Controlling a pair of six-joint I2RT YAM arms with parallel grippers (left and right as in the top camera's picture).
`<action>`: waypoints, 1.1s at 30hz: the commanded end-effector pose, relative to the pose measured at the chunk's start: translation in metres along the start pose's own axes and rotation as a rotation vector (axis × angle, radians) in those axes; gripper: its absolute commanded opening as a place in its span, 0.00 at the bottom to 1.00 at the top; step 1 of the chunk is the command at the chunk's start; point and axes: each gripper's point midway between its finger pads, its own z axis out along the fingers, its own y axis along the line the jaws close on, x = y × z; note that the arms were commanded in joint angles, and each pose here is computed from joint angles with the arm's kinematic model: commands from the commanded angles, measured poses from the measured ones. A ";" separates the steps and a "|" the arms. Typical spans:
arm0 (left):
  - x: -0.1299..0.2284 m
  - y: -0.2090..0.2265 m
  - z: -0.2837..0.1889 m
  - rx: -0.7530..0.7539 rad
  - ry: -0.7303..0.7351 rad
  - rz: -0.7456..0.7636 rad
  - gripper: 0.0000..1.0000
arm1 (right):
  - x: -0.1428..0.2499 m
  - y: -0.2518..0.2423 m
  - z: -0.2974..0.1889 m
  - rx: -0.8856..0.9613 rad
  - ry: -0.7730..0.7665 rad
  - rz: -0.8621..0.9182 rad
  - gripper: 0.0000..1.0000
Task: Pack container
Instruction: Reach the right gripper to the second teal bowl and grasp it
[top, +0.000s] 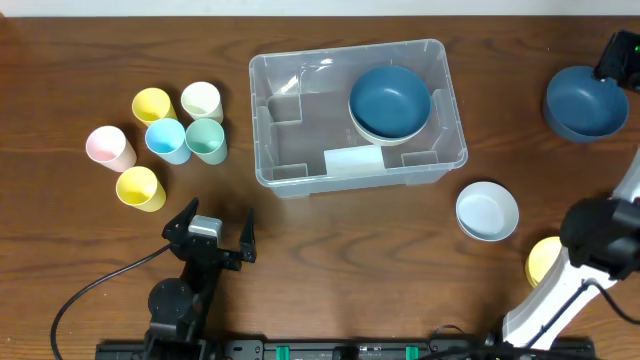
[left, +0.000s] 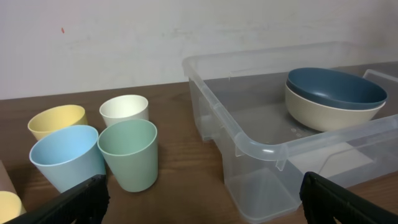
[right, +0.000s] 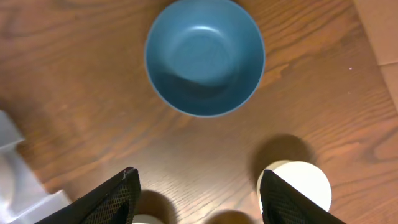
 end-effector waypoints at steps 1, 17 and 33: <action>0.015 0.000 0.001 0.002 0.045 0.006 0.98 | 0.003 -0.003 0.038 0.008 0.070 -0.055 0.64; 0.015 0.000 0.001 0.002 0.045 0.006 0.98 | 0.024 0.035 0.145 -0.185 0.232 -0.274 0.63; 0.015 0.000 0.001 0.002 0.045 0.006 0.98 | 0.045 0.045 0.197 -0.226 0.321 -0.296 0.58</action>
